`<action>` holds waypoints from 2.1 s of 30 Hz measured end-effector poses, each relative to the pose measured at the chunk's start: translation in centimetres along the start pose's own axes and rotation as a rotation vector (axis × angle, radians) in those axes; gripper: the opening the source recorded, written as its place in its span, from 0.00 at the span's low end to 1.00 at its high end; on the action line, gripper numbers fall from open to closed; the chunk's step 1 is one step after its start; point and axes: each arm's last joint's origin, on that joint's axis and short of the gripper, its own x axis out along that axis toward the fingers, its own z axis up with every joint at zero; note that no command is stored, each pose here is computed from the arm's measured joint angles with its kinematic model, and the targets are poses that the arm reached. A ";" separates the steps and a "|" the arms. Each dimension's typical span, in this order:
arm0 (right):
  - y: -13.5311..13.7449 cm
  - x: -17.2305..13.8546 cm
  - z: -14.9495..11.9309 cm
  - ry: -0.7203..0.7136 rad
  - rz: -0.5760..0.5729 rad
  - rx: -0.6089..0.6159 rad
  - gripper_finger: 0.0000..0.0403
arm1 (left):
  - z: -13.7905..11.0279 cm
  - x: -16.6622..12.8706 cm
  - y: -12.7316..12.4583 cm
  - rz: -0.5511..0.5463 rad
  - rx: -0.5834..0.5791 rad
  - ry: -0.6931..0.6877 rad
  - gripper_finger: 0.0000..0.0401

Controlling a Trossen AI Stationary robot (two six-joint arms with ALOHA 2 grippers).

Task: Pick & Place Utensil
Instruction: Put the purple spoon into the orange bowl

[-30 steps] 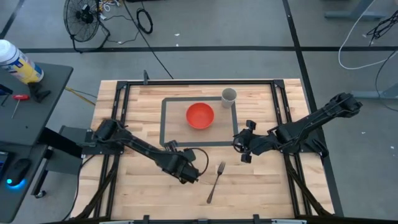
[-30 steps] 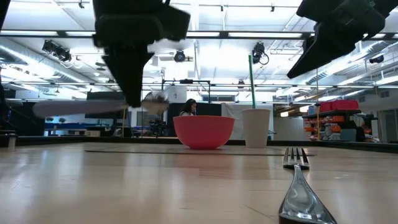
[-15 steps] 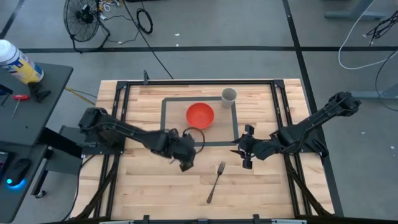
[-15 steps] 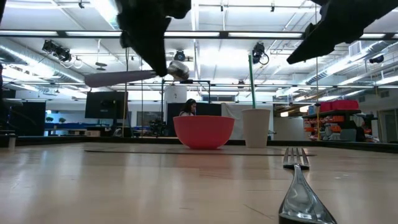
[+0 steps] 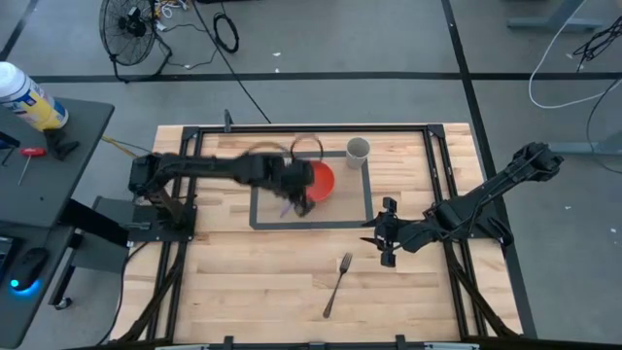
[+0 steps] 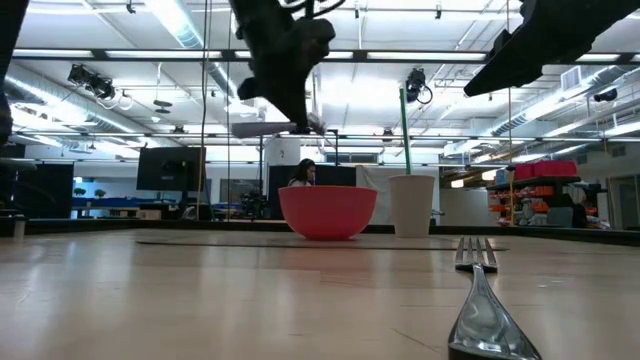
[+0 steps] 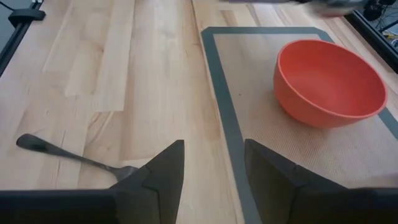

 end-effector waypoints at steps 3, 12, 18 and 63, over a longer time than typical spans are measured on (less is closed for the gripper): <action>0.0 0.0 0.0 0.000 0.000 0.000 0.42 | 2.1 0.2 2.2 -0.029 -0.036 -0.005 0.01; 0.0 0.0 0.1 -0.010 0.003 0.006 0.42 | 5.2 4.5 5.9 -0.219 -0.110 0.213 0.01; 0.1 0.0 0.1 -0.012 0.004 0.016 0.42 | 6.5 7.5 6.3 -0.198 -0.075 0.266 0.01; 0.1 0.0 0.1 -0.006 0.011 0.054 0.42 | 5.0 11.7 6.0 -0.126 -0.007 0.265 0.06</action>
